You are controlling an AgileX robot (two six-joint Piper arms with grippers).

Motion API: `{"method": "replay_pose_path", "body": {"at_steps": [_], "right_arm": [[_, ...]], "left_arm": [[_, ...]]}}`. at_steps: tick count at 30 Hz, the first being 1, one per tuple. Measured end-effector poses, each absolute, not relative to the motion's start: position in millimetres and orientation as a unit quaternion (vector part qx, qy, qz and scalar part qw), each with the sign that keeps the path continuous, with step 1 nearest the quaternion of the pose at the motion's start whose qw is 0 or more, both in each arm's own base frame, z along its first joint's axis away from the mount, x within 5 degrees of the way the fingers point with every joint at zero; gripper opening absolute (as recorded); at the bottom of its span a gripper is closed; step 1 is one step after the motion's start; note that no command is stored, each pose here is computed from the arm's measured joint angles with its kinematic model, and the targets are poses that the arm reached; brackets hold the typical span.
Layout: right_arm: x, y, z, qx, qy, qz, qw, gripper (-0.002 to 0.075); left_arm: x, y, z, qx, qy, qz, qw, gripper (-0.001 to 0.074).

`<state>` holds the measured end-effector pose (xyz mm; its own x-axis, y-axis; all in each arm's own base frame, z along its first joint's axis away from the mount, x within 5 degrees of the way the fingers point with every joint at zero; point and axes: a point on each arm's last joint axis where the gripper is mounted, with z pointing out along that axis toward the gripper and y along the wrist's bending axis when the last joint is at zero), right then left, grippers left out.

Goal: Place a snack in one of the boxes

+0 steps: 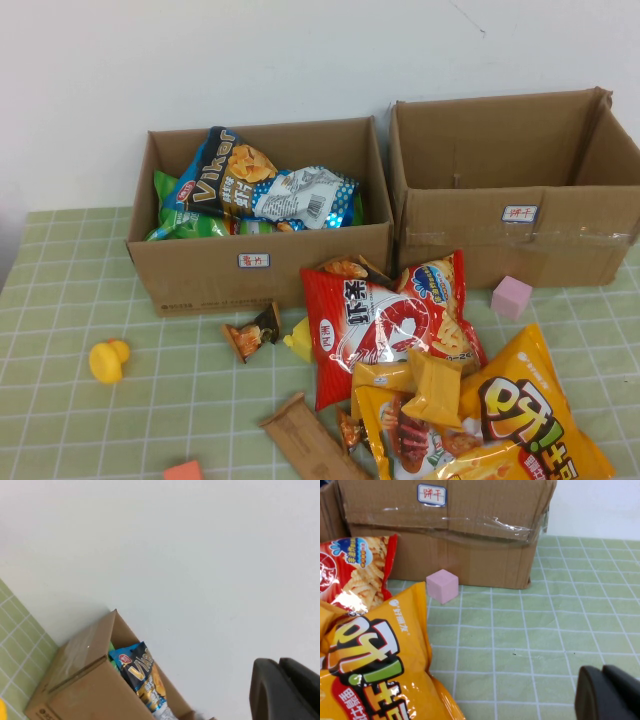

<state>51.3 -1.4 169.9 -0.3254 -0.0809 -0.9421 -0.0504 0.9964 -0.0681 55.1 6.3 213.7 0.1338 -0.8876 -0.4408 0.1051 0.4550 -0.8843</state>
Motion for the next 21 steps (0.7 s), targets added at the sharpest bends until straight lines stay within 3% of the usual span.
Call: {"method": "replay_pose_path", "body": {"at_steps": [2, 5, 10, 15, 16, 21], "right_arm": [[51.3, -1.4, 169.9, -0.04, 0.814, -0.013, 0.579, -0.0002], [51.3, -1.4, 169.9, -0.04, 0.814, -0.013, 0.579, -0.0002], [51.3, -1.4, 169.9, -0.04, 0.814, -0.013, 0.579, -0.0002], [51.3, -1.4, 169.9, -0.04, 0.814, -0.013, 0.579, -0.0002], [51.3, -1.4, 169.9, -0.04, 0.814, -0.013, 0.579, -0.0002], [51.3, -1.4, 169.9, -0.04, 0.814, -0.013, 0.579, -0.0002]], "left_arm": [[55.0, 5.9, 213.8, -0.348, 0.548, -0.363, 0.668, -0.0001], [53.0, -1.2, 223.2, -0.278, 0.608, -0.316, 0.673, -0.0001], [39.9, -7.3, 281.5, -0.124, 0.725, -0.166, 0.657, -0.0001], [49.4, -12.5, 316.9, 0.041, 0.857, -0.054, 0.511, -0.0001], [58.2, -16.5, 324.3, 0.113, 0.881, -0.044, 0.457, -0.0001], [91.9, -30.9, 326.9, 0.242, 0.897, -0.086, 0.361, -0.0001]]}}
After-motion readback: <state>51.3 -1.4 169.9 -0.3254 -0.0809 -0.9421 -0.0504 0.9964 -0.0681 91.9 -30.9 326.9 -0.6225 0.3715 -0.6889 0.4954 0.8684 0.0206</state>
